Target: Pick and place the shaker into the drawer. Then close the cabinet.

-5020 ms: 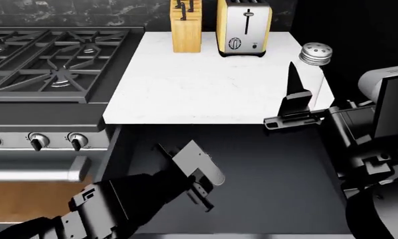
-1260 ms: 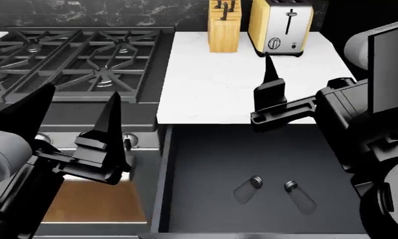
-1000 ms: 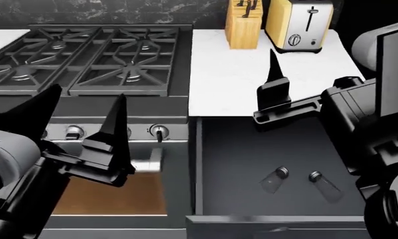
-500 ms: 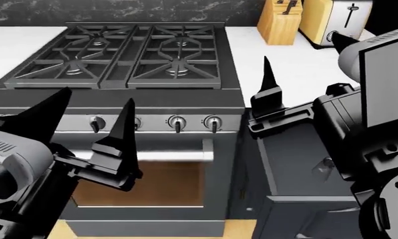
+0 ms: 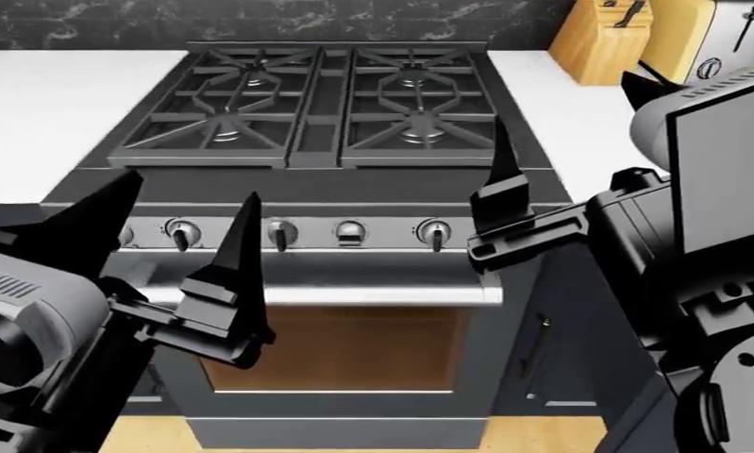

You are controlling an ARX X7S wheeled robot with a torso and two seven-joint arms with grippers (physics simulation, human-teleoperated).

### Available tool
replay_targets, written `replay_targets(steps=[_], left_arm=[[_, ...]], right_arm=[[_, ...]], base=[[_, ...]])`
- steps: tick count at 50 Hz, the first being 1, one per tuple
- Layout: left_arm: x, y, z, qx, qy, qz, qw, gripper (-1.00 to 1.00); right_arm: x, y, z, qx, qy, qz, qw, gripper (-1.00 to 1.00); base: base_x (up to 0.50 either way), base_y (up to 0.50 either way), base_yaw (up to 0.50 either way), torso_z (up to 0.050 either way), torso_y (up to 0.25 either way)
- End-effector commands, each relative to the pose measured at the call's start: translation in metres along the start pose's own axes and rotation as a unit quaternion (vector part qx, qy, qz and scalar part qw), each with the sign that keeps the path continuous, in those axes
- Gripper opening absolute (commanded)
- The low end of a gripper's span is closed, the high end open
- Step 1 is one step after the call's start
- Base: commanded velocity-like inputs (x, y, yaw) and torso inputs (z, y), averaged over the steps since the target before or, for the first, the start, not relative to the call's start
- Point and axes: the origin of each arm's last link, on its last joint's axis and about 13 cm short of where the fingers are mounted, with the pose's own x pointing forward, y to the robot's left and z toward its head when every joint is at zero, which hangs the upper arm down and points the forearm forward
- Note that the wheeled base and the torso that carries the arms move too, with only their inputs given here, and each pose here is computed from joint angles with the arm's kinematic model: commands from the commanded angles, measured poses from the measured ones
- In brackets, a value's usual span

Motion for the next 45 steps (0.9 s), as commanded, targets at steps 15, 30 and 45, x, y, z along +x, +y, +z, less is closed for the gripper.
replay_targets(steps=[15,30,45], left_arm=[[-0.001,-0.001,-0.004,-0.001,0.003,-0.003,1.000,1.00],[0.022,-0.004,-0.088,0.030,0.060,0.026,0.997,1.00],[0.050,0.004,-0.183,0.051,0.093,0.095,0.990,1.00]], right_arm=[[0.002,0.003,-0.005,-0.003,0.011,-0.006,1.000,1.00],[0.028,0.020,-0.072,0.071,0.080,-0.014,0.994,1.00],[0.060,0.049,-0.168,0.129,0.163,-0.033,0.978,1.00]], base=[[-0.10,0.50,0.00,0.000,0.000],[-0.06,0.19,0.00,0.000,0.000],[0.00,0.00,0.00,0.000,0.000]])
